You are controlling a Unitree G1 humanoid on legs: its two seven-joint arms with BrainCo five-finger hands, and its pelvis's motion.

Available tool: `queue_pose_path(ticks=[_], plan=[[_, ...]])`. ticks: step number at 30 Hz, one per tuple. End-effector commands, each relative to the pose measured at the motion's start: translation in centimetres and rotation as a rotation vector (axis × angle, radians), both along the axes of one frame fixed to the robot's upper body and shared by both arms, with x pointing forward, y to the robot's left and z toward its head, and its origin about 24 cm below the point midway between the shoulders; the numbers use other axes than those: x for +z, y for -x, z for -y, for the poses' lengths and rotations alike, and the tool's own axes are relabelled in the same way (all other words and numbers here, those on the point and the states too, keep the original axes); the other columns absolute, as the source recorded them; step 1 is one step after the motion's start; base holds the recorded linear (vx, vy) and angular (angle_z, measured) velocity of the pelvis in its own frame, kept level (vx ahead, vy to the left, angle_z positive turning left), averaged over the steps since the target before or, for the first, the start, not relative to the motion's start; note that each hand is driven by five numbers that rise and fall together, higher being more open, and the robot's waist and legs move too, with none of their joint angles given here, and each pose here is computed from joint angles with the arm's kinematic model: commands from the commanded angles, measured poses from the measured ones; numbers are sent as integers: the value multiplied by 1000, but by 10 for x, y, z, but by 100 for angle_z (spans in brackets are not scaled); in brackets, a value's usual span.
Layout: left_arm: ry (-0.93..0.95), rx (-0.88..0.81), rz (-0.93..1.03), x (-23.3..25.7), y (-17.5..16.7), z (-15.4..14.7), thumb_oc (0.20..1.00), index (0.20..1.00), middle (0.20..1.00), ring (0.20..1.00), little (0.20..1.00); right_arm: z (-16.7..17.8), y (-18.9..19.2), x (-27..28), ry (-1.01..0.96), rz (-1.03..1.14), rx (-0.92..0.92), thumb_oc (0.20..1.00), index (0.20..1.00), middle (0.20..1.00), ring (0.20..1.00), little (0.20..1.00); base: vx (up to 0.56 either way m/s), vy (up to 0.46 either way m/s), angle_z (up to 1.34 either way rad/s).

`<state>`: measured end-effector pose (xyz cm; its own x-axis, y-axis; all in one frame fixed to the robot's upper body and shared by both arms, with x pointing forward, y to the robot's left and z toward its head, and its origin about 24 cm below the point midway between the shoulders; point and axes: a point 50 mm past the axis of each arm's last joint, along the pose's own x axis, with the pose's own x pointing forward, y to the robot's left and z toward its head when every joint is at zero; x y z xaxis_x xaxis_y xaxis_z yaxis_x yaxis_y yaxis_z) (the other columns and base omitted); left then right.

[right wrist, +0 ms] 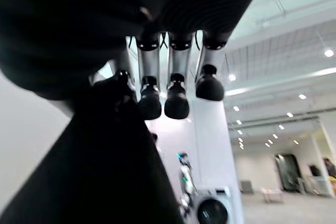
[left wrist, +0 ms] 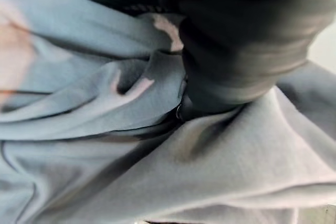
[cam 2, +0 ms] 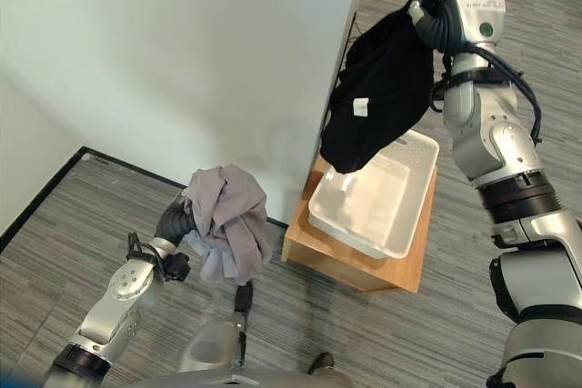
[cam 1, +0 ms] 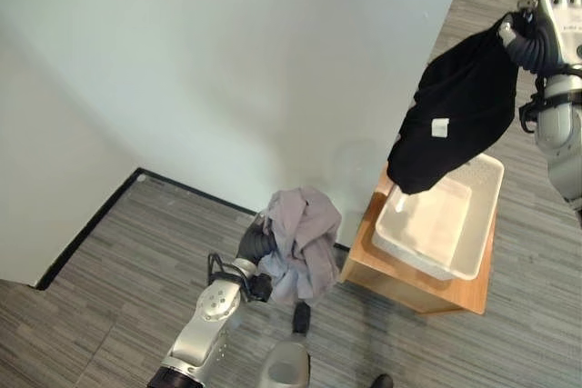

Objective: Pick up bed clothes into laundry basket.

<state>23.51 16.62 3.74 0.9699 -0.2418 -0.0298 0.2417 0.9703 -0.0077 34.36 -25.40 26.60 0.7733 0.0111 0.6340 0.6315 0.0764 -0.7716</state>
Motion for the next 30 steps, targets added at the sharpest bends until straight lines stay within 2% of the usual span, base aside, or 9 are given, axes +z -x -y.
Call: queue_pose_path(ticks=[1,7,14,15,23,27,28,30], plan=[[77,-72,106,19,-6,21,200,200,200,200,200,12,9,39,57,148,-66,200,200,200,200,200,-68,2,-2],[68,-105,106,18,-3,23,200,200,200,200,200,45,2,14,41,30,-215,200,200,200,200,200,-81,12,2],[84,-118,110,19,-7,26,200,200,200,200,200,53,-7,-15,-41,-68,-243,200,200,200,200,200,-57,-19,6],[91,-116,110,19,-7,26,200,200,200,200,200,53,-10,-28,-80,-110,-231,1000,1000,1000,1000,1000,-23,-22,14],[95,-75,121,23,-7,17,200,200,200,200,200,39,-11,-53,-147,-188,-139,1000,1000,1000,1000,1000,16,-2,7],[77,-1,196,36,-9,8,200,200,200,200,200,28,10,-68,-254,-132,-22,1000,1000,1000,1000,1000,61,7,-4],[66,28,250,47,-10,4,200,200,200,200,200,30,29,-88,-300,-164,2,1000,1000,1000,1000,1000,45,-8,-7],[59,51,325,61,-11,3,200,200,200,200,200,44,54,-137,-310,-315,-64,1000,1000,1000,1000,1000,23,-27,-12]])
